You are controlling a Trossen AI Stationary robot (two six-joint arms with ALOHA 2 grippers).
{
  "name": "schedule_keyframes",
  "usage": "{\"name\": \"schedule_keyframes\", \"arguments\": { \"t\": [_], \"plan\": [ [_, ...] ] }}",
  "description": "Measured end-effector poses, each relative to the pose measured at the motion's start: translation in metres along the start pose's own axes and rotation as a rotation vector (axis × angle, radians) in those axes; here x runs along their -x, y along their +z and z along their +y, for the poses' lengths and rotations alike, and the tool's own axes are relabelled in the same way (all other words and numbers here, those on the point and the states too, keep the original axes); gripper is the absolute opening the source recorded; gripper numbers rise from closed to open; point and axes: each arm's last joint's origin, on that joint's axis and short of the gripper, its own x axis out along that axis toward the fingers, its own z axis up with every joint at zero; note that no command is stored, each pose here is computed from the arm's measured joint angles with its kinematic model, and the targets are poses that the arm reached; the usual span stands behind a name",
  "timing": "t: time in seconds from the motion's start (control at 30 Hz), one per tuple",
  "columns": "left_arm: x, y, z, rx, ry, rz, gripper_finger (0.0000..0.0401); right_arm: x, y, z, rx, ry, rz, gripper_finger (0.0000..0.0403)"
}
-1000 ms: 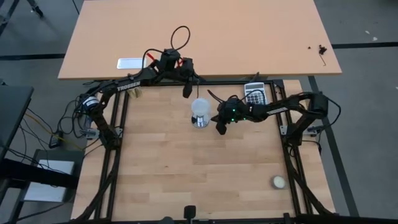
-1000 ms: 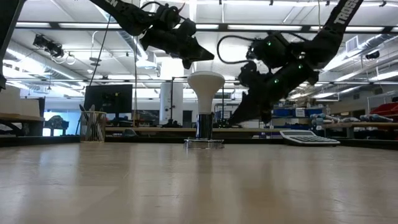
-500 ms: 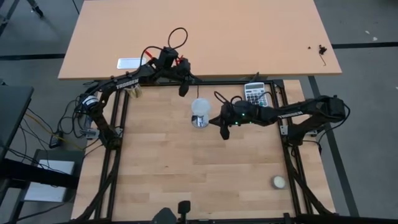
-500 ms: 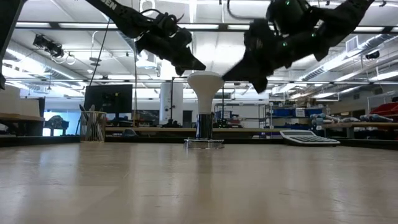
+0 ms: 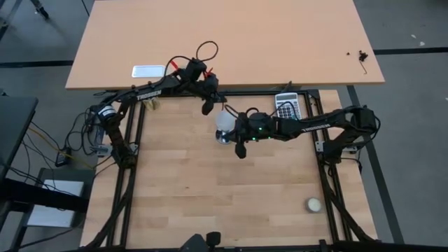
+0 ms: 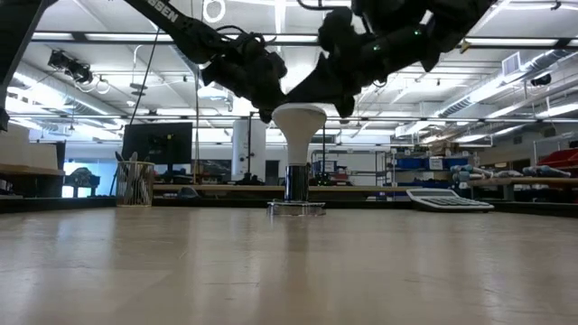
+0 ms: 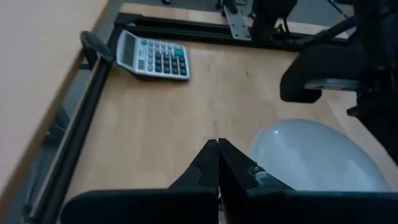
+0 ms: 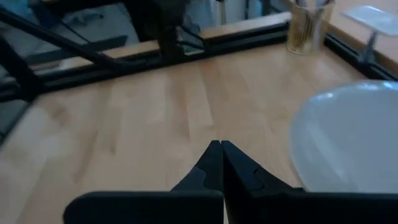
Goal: Screw lightbulb
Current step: Remove the white lightbulb from the silver lamp
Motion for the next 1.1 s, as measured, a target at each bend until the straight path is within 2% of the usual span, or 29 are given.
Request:
{"name": "schedule_keyframes", "arguments": {
  "t": [0.47,1.1],
  "plan": [
    [-0.02,-0.008,-0.012,-0.03,-0.067,0.05,0.0,-0.001,-0.004,-0.012,-0.014,-0.079,0.056,0.0003],
    [-0.015,-0.013,-0.015,0.003,-0.08,0.12,0.0,0.009,-0.007,-0.031,-0.026,-0.139,0.15,0.0003]
  ]
}}
